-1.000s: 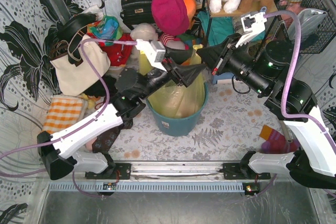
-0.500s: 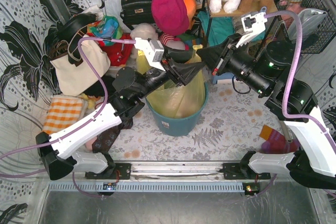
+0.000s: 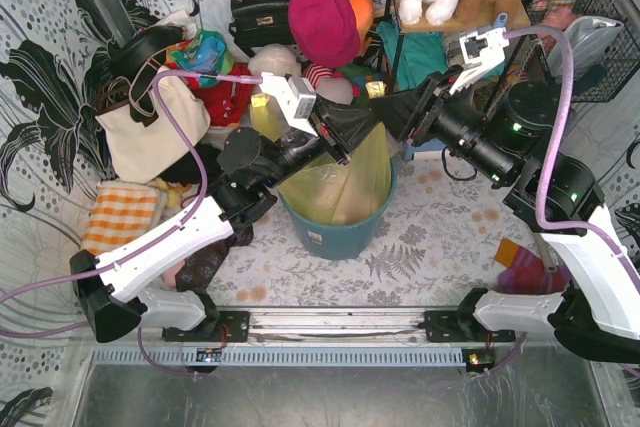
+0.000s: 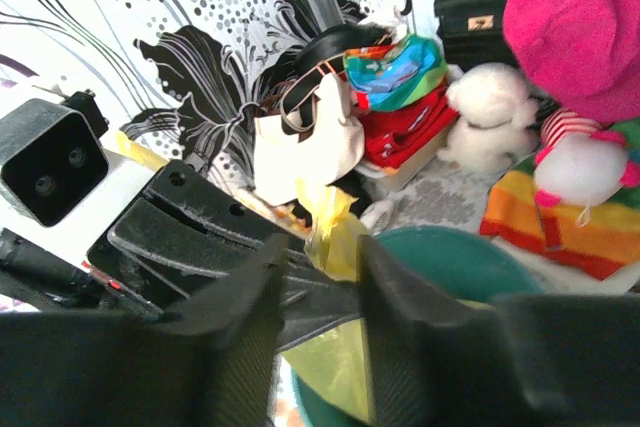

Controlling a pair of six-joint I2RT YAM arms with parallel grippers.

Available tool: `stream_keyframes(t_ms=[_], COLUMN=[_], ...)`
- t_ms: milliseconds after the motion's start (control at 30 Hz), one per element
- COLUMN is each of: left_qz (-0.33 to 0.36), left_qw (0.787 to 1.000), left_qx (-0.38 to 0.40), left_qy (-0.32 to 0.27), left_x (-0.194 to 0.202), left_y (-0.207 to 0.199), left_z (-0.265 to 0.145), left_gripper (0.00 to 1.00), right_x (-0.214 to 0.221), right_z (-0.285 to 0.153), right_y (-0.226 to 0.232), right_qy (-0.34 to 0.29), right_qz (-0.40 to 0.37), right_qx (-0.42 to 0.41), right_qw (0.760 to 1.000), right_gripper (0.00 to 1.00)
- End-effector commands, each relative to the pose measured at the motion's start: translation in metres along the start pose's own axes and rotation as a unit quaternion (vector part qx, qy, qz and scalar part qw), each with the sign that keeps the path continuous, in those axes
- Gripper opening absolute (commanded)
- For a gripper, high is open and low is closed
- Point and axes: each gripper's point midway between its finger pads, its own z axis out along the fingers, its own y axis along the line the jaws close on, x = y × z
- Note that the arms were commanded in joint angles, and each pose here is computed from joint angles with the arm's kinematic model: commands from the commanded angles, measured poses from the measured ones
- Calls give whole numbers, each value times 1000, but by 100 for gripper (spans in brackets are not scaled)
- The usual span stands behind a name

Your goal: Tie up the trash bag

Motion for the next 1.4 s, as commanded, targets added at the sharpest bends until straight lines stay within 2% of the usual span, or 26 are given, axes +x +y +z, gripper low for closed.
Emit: stream_keyframes(t_ms=[0,67,133,200,333,533,767,900,933,967,1167,1200,1233,1267,1300,1333,1367], left_qz=[6,6,5,4,3,3,4,5,4,5,4,4,5,6,8,11,13], left_qw=[1000,1000,1000,1000,999,999,999,999,999,999,999,999,999,999,999,999,999], left_qx=[-1,0,-2,0,5,16,19,18,18,20,22,21,20,19,18,16,12], left_qy=[-22,-25,-27,-26,-32,-36,-37,-39,-40,-41,-41,-41,-40,-39,-38,-36,-33], left_x=[-10,-10,-11,-10,-13,-16,-15,-16,-16,-16,-14,-14,-13,-12,-11,-9,-6], left_y=[2,1,2,1,-2,-6,-7,-7,-7,-8,-8,-8,-8,-7,-6,-5,-3], left_z=[-1,-2,-4,-4,-6,-8,-10,-10,-10,-10,-10,-11,-11,-12,-13,-14,-15], left_gripper=[0,0,0,0,0,0,0,0,0,0,1,6,17,36,50,60,64], right_x=[-8,-7,-5,-4,2,6,17,19,19,19,22,22,20,18,16,14,13], right_z=[-10,-13,-15,-15,-10,-1,2,-1,-1,-1,6,7,7,6,5,4,3], right_y=[8,6,5,5,8,7,-7,-14,-15,-15,-1,1,2,4,6,8,8], right_qy=[-25,-29,-34,-39,-34,-29,-22,-26,-28,-28,-26,-26,-29,-33,-38,-44,-49], right_qz=[-10,-20,-30,-39,-48,-63,-76,-79,-79,-79,-82,-80,-80,-80,-80,-79,-78], right_qx=[-27,-28,-32,-37,-51,-52,-23,-11,-9,-9,-49,-53,-56,-61,-64,-69,-70], right_qw=[999,999,998,998,997,996,997,996,996,996,995,995,995,994,994,994,993], right_gripper=[48,59,62,63,52,52,56,68,68,65,24,18,11,5,0,0,0])
